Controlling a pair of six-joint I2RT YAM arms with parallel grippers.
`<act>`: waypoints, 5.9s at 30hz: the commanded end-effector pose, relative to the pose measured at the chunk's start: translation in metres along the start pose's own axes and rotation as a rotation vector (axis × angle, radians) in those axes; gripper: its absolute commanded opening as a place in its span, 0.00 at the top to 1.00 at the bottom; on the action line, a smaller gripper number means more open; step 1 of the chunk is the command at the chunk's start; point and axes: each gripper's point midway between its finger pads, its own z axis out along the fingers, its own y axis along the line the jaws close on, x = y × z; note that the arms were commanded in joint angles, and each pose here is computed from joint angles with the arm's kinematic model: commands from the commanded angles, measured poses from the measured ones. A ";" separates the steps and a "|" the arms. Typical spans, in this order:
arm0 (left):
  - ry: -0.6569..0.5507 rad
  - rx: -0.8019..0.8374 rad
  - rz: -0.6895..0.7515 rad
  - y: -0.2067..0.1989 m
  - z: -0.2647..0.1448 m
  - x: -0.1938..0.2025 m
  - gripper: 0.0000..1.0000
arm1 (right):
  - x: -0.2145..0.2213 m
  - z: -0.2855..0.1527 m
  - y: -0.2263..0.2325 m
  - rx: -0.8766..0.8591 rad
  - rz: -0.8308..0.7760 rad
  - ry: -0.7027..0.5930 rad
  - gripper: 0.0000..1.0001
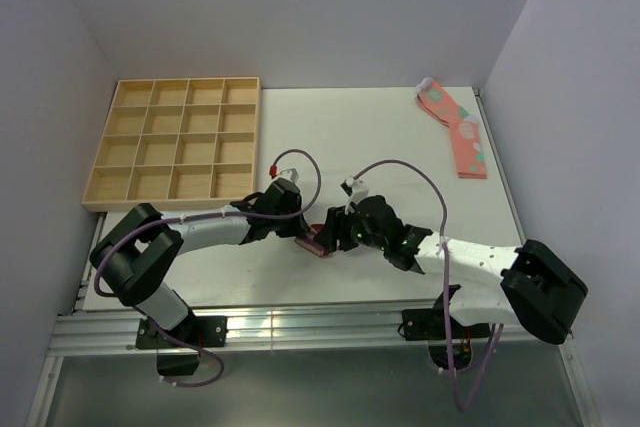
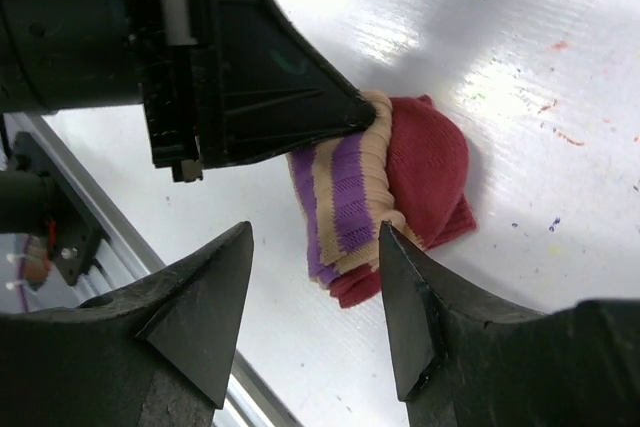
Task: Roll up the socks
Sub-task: Roll the sock at the center of the board, then pick up the sock at the center of the board.
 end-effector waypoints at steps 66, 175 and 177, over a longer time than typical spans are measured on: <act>-0.143 0.012 -0.191 0.051 -0.064 0.030 0.26 | 0.104 0.043 -0.080 0.295 0.328 0.433 1.00; -0.398 0.182 -0.433 0.028 -0.056 0.024 0.65 | 0.068 0.053 0.056 -0.420 0.982 0.590 1.00; -0.394 0.184 -0.432 0.027 -0.056 0.025 0.81 | 0.069 0.053 0.058 -0.416 0.959 0.589 1.00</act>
